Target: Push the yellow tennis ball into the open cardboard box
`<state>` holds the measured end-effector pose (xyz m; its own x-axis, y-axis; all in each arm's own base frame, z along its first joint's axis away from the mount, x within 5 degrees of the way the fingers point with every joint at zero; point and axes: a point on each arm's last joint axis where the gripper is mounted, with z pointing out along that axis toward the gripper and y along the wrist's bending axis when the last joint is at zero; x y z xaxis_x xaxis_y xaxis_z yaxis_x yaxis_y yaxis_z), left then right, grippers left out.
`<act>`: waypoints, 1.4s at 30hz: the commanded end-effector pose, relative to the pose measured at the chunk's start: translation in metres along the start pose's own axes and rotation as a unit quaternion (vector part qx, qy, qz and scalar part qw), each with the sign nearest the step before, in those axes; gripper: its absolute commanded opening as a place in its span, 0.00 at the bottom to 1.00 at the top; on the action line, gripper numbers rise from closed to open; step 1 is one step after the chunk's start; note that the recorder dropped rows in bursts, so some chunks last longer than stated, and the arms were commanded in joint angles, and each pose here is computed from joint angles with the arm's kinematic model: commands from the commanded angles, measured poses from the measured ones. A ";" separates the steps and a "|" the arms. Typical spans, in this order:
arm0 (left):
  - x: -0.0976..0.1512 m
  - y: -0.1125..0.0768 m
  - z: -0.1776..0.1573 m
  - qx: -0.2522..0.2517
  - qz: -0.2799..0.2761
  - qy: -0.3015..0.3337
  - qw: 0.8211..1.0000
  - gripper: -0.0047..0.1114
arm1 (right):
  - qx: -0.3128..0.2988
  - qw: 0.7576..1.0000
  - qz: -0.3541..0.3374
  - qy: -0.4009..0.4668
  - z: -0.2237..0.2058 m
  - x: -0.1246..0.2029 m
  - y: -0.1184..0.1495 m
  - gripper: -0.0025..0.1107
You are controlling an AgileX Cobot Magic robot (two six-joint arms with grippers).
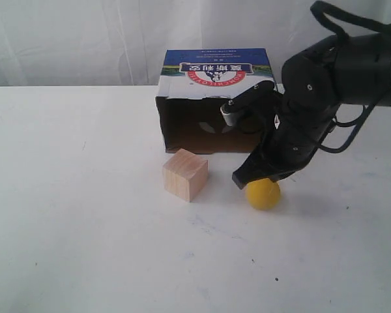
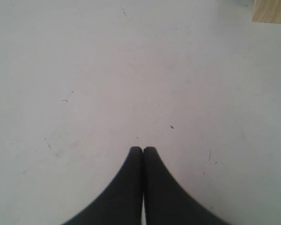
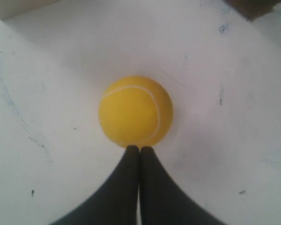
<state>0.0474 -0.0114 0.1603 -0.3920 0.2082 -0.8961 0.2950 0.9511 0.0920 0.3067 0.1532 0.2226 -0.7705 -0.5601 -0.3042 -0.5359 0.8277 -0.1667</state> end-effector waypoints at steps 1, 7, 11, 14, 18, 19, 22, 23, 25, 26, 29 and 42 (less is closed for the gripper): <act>0.003 0.000 0.000 0.003 0.002 0.008 1.000 0.04 | 0.002 1.000 -0.008 0.006 -0.014 0.004 0.002 0.02; 0.003 0.000 0.000 0.003 0.002 0.008 1.000 0.04 | -0.021 1.000 -0.017 0.008 0.006 0.014 0.018 0.02; 0.003 0.000 0.000 0.003 0.002 0.008 1.000 0.04 | -0.039 0.999 -0.017 0.008 0.040 0.013 0.026 0.02; 0.003 0.000 0.000 0.003 0.002 0.008 1.000 0.04 | -0.041 0.999 -0.020 -0.010 0.068 0.006 0.030 0.02; 0.003 0.000 0.000 0.003 0.002 0.008 1.000 0.04 | -0.012 0.996 -0.011 -0.085 0.089 -0.036 0.002 0.02; 0.003 0.000 0.000 0.003 0.002 0.008 1.000 0.04 | -0.006 0.996 -0.003 -0.092 0.084 -0.047 -0.006 0.02; 0.003 0.000 0.000 0.003 0.002 0.008 1.000 0.04 | 0.021 0.990 0.006 -0.136 0.030 -0.080 -0.023 0.02; 0.003 0.000 0.000 0.003 0.002 0.008 1.000 0.04 | 0.034 0.987 0.005 -0.157 0.010 -0.083 -0.027 0.02; 0.003 0.000 0.000 0.003 0.002 0.008 1.000 0.04 | 0.043 0.982 0.010 -0.181 -0.020 -0.082 -0.028 0.02; 0.003 0.000 0.000 0.003 0.002 0.008 1.000 0.04 | 0.046 0.982 0.011 -0.184 -0.030 -0.077 -0.028 0.02; 0.003 0.000 0.000 0.003 0.002 0.008 1.000 0.04 | 0.046 0.984 0.012 -0.174 -0.041 -0.061 -0.027 0.02; 0.003 0.000 0.000 0.003 0.002 0.008 1.000 0.04 | 0.007 0.982 0.118 -0.144 -0.051 0.018 -0.013 0.02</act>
<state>0.0474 -0.0114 0.1603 -0.3920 0.2082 -0.8961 0.2950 0.9511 0.0920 0.2953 0.1363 0.2640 -0.7395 -0.3551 -0.5719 -0.3693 0.9243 -0.0963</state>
